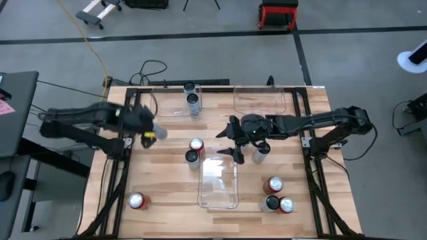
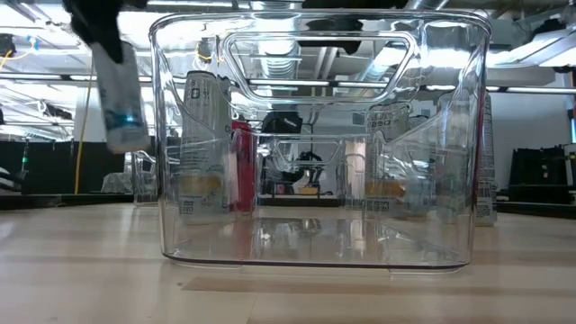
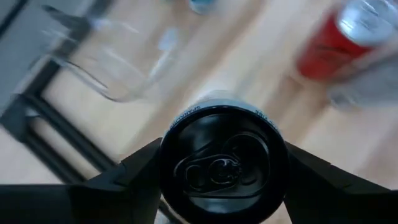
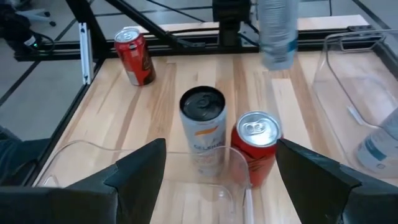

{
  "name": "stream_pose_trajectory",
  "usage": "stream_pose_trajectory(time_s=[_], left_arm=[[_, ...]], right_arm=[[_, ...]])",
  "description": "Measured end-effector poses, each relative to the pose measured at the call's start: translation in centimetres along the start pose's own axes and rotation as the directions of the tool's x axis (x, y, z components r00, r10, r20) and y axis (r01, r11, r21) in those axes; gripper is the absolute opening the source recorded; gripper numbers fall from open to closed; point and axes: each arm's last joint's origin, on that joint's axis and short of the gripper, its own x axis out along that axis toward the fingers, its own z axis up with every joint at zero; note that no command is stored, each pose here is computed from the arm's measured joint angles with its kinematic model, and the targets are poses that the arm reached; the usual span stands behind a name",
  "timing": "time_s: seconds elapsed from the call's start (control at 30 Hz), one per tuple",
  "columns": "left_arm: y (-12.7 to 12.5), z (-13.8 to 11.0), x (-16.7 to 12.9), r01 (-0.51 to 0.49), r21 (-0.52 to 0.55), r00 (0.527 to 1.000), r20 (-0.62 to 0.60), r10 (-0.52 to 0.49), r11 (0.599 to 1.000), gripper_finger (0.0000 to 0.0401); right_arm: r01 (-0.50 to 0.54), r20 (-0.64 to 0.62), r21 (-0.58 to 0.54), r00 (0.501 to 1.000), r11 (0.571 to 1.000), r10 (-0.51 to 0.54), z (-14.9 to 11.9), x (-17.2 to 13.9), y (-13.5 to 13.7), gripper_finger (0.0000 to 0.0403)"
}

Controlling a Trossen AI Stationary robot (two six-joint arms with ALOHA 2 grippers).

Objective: Sort soda cans
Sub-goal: Put the white-blue soda can into the top left transparent bin

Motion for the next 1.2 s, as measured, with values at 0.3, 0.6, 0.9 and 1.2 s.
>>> stream_pose_trajectory(time_s=[0.3,0.6,0.9,1.2], left_arm=[[3.7,6.5,2.7,0.048,0.021,0.988,0.145,-0.051,0.999,0.0252],[7.7,11.3,7.9,-0.018,0.043,0.999,0.027,0.017,0.999,0.0252],[10.9,13.9,13.1,0.014,0.046,0.999,-0.045,-0.012,0.999,0.0252],[13.2,14.1,14.4,-0.016,0.030,0.999,-0.049,0.018,0.999,0.0252]], right_arm=[[0.017,0.002,0.009,1.000,1.000,-0.017,0.1,0.0,-0.6,0.0321],[-0.011,-0.081,-0.004,0.997,1.000,0.011,-0.8,0.0,0.6,0.0321],[0.058,-0.105,-0.018,0.993,0.998,-0.059,-1.2,0.0,1.5,0.0321],[0.099,-0.121,-0.010,0.988,0.995,-0.099,-1.4,0.0,1.3,0.0321]])
